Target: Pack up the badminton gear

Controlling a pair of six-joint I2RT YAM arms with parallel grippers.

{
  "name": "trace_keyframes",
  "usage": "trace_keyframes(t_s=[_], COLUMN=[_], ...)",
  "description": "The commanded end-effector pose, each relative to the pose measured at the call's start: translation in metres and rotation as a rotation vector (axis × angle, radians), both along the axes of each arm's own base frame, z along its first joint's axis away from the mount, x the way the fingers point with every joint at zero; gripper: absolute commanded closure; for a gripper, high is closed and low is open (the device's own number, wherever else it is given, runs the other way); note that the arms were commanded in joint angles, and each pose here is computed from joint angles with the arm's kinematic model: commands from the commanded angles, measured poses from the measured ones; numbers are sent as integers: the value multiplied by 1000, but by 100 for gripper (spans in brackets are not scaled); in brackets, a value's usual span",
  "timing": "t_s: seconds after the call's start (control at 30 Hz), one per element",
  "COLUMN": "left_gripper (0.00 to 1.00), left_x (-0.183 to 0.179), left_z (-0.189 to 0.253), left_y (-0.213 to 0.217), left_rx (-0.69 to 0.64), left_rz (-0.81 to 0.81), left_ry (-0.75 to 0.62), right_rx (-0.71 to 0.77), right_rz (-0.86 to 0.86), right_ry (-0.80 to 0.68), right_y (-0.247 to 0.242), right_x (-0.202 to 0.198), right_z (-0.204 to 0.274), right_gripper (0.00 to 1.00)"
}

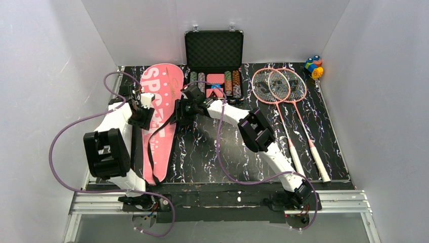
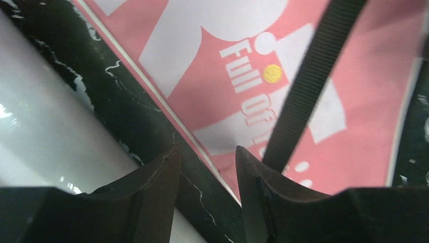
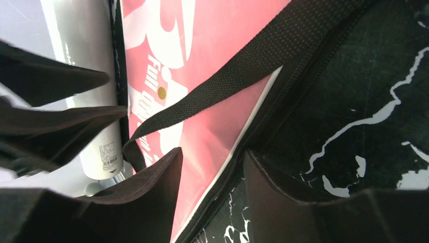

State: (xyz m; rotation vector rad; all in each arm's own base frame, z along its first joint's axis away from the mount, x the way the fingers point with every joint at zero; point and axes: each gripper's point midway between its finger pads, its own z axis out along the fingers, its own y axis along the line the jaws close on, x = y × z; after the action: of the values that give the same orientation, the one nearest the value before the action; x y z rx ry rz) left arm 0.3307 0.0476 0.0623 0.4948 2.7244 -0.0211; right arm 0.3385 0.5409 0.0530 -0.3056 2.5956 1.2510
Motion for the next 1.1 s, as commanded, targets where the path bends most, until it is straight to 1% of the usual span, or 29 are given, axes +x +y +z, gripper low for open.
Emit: trace_keyframes(t_s=[0.0, 0.1, 0.2, 0.37, 0.43, 0.57, 0.63, 0.7, 0.77, 0.87, 0.93, 0.97, 1.0, 1.03, 1.07], left_gripper=[60, 66, 68, 73, 74, 76, 77, 78, 78, 79, 79, 79, 78, 75, 70], left_x=[7, 7, 3, -7, -9, -15, -16, -19, -19, -17, -13, -11, -9, -7, -6], left_z=[-20, -34, -44, -58, -61, -64, -62, -62, -59, -46, -24, -12, 2, 18, 34], left_y=[10, 9, 6, 0, -1, -9, -13, -17, -20, -24, -27, -29, -31, -33, -35], left_rx=[65, 70, 69, 56, 49, 18, 0, -17, -32, -51, -64, -71, -82, -91, -103], left_rz=[-18, -37, -60, -102, -114, -139, -151, -162, -166, -175, -175, -175, -174, -173, -174], left_ry=[24, 50, 78, 117, 128, 134, 133, 135, 127, 97, 54, 34, 12, -15, -43], right_rx=[82, 112, 131, 177, 201, 232, 249, 273, 285, 288, 287, 286, 284, 282, 283], right_rz=[-13, -13, -21, -33, -36, -29, -31, -24, -19, -14, -11, -9, -10, -11, -12], right_ry=[-22, -14, 5, 48, 60, 77, 83, 79, 76, 79, 73, 64, 53, 42, 28], right_y=[12, 14, 14, 17, 18, 21, 23, 26, 27, 27, 25, 24, 23, 20, 19], right_x=[7, 5, 5, 6, 7, 6, 6, 6, 6, 4, 3, 3, 2, 2, 2], right_z=[11, 15, 15, 11, 10, 10, 10, 14, 17, 18, 22, 24, 28, 31, 37], right_gripper=[48, 51, 51, 41, 39, 39, 41, 47, 57, 82, 96, 99, 99, 99, 99])
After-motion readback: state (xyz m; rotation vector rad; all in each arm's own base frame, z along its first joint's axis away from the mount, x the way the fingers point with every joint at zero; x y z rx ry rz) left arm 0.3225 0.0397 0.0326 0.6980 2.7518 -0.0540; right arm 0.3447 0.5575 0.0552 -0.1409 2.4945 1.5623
